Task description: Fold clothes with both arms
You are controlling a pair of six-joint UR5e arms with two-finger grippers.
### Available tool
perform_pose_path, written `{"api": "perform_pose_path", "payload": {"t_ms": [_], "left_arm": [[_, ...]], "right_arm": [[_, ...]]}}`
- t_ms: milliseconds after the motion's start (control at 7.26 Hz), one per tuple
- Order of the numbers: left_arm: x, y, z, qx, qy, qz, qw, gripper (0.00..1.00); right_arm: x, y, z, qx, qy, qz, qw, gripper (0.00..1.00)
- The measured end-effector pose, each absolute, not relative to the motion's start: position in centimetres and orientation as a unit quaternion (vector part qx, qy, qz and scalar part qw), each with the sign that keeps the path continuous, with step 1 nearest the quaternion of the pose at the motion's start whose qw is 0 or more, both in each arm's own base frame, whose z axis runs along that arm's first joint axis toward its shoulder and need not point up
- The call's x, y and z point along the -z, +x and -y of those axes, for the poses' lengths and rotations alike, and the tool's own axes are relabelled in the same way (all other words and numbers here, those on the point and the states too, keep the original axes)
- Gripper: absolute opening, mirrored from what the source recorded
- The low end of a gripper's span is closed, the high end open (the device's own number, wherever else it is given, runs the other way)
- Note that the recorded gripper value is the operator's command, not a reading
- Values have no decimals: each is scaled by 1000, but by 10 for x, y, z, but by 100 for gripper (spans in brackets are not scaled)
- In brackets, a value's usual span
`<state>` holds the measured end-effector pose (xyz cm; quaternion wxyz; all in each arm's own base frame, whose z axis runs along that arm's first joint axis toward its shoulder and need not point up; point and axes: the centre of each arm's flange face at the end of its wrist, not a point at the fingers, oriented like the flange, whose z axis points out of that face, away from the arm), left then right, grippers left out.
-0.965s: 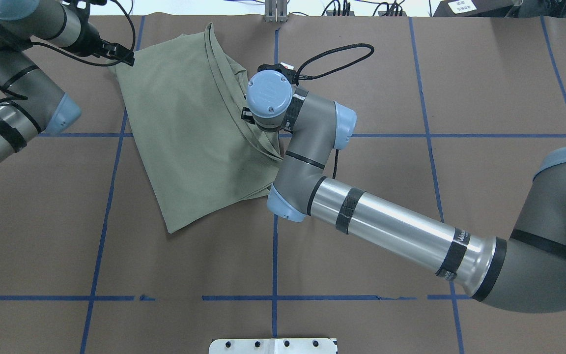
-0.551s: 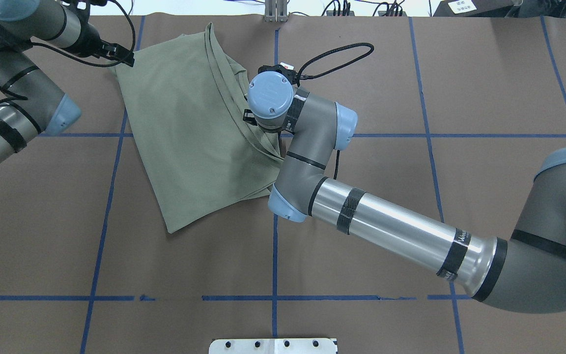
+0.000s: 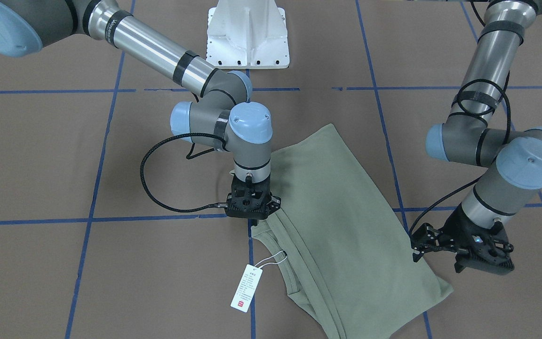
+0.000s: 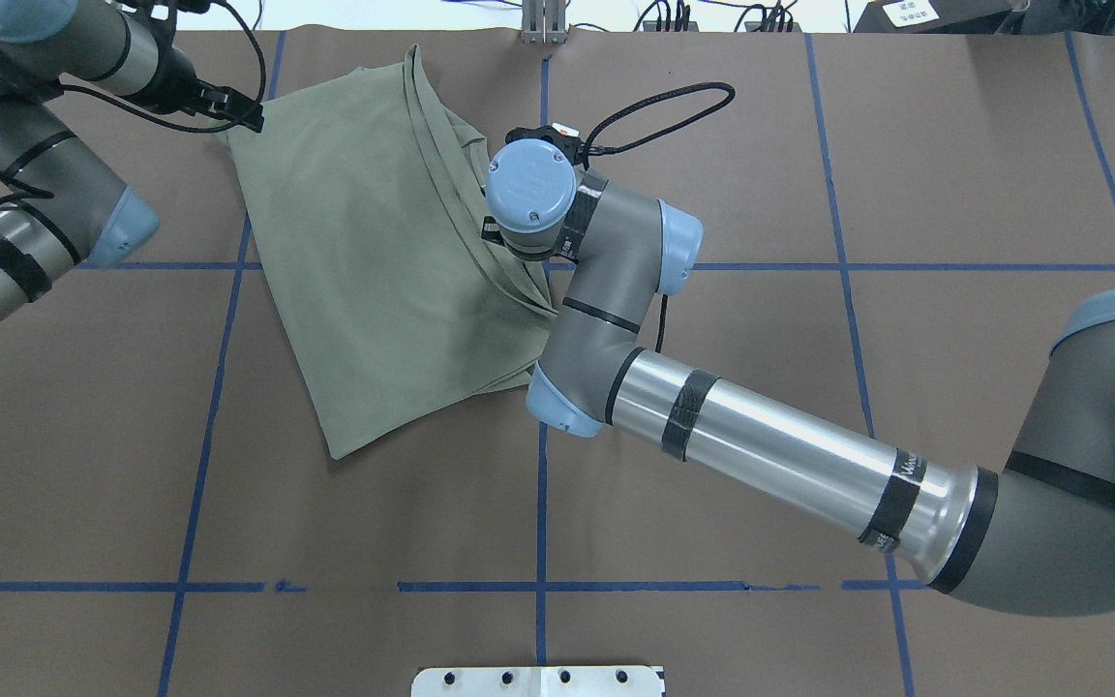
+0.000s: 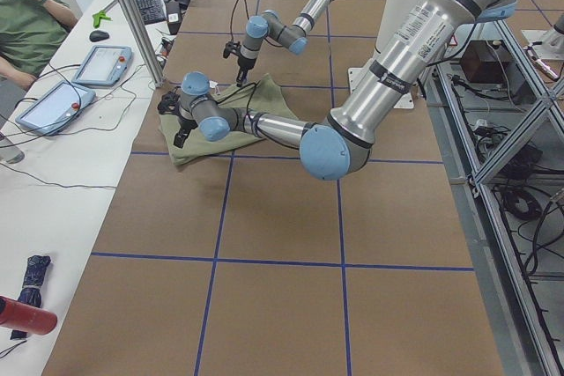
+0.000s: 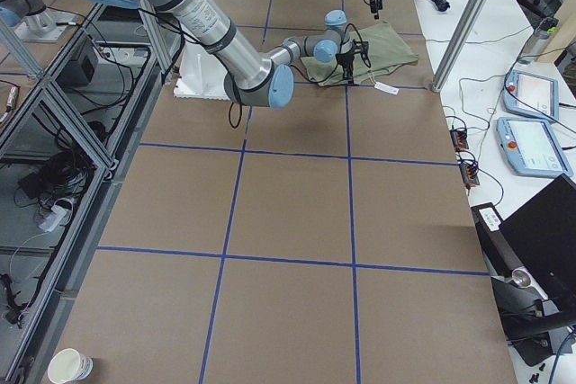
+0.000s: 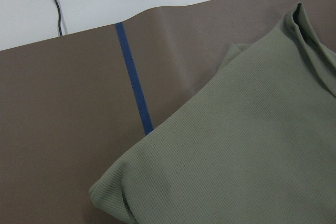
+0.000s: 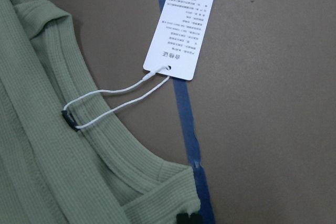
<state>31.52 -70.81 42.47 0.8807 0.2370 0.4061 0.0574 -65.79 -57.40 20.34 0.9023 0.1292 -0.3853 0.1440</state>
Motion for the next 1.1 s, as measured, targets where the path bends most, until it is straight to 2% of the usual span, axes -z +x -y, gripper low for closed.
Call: {"api": "perform_pose_path", "payload": {"t_ms": [276, 551, 827, 1102], "left_arm": [[-424, 315, 708, -58, 238, -407, 880, 100], [-423, 315, 708, -58, 241, -409, 878, 100], [-423, 315, 708, -58, 243, -409, 878, 100], [-423, 315, 708, -59, 243, -410, 877, 100]], "right_arm": [[-191, -646, 576, -138, 129, 380, 905, 0], [-192, -609, 554, -130, 120, 377, 909, 0], [-210, -563, 502, -122, 115, 373, 912, 0], [-247, -526, 421, -102, 127, 373, 913, 0]]}}
